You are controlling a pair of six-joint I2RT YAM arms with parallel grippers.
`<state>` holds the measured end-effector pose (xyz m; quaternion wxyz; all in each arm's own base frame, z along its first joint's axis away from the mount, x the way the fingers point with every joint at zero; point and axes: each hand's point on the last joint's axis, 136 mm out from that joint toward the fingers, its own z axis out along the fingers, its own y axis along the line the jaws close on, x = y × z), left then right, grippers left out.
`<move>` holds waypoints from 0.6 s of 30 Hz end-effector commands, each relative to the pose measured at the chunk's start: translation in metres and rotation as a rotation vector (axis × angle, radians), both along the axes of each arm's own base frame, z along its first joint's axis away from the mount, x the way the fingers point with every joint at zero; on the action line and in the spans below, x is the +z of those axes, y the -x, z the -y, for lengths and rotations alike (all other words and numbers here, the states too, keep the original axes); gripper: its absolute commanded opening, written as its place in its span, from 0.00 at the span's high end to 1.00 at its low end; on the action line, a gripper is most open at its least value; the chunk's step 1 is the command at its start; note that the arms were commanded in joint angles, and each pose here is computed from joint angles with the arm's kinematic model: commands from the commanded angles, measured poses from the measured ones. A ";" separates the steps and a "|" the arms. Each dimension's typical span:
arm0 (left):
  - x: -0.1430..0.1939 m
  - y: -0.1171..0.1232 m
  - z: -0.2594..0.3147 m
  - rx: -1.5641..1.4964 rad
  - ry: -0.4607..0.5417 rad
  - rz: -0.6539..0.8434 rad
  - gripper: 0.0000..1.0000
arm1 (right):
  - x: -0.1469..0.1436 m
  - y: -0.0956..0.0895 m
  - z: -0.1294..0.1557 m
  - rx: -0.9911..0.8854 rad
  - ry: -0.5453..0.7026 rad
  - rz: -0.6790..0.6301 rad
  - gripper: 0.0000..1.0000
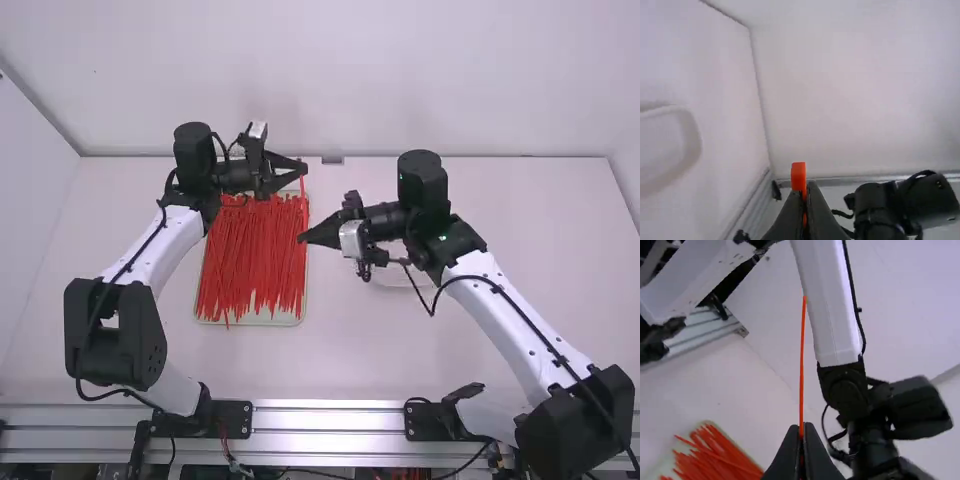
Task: Fasten the cable tie
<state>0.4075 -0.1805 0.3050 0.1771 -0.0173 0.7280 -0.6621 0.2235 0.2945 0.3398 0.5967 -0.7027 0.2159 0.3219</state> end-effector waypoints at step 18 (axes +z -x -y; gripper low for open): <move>0.040 -0.010 -0.005 0.042 -0.194 0.876 0.98 | 0.067 -0.010 -0.006 -0.035 -0.033 -0.592 1.00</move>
